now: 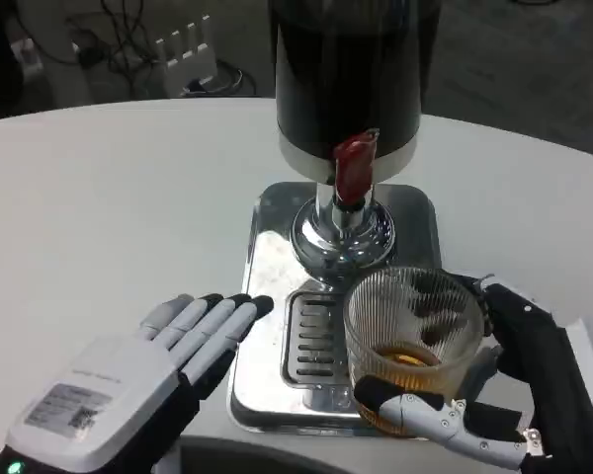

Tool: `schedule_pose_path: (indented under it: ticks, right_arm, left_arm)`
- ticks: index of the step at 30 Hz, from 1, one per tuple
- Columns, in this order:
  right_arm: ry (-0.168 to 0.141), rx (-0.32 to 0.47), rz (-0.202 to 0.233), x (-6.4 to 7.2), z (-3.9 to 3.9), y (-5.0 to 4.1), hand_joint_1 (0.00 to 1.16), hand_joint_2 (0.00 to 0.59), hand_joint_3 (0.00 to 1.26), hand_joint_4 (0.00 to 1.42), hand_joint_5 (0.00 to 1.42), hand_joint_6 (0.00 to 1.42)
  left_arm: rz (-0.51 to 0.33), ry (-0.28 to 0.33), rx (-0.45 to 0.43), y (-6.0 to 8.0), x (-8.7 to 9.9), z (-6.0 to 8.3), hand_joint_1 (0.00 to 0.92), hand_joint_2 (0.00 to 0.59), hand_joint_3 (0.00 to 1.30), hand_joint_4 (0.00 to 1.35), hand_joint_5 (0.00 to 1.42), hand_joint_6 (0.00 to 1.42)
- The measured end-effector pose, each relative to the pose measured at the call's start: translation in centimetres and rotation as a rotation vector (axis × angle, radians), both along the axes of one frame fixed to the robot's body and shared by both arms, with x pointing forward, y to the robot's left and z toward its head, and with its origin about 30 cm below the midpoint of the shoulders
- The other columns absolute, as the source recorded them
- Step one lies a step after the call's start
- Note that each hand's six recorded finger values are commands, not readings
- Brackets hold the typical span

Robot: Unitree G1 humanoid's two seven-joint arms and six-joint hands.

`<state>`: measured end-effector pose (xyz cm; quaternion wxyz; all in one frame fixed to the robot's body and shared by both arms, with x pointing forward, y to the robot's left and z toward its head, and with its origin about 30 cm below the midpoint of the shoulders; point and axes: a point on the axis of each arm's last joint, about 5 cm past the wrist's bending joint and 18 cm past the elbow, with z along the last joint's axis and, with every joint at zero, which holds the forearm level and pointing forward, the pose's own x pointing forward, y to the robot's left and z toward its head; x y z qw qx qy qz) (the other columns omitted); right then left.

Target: Grasp the cup under the faucet to collect the drink, then remove the cup.

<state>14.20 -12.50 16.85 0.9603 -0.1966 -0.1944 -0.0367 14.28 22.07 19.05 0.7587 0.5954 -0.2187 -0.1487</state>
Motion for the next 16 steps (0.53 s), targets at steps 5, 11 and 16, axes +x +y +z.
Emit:
schedule_pose_path:
  ticks: [5, 11, 16]
  right_arm:
    - [0.002, -0.001, 0.001, -0.09, 0.01, -0.05, 0.95, 0.127, 0.81, 0.90, 1.05, 1.02]
    - [0.008, -0.002, -0.002, -0.24, -0.04, -0.14, 0.95, 0.127, 0.81, 0.90, 1.05, 1.02]
    - [0.004, -0.001, -0.005, -0.39, 0.06, -0.20, 0.95, 0.127, 0.81, 0.90, 1.05, 1.02]
  left_arm:
    - [-0.002, 0.008, -0.001, -0.19, -0.10, 0.02, 0.000, 0.051, 0.00, 0.00, 0.00, 0.00]
    - [-0.006, 0.014, -0.003, -0.34, -0.24, -0.01, 0.000, 0.058, 0.00, 0.00, 0.00, 0.00]
    - [-0.006, 0.027, 0.004, -0.30, -0.46, -0.10, 0.000, 0.063, 0.00, 0.00, 0.00, 0.00]
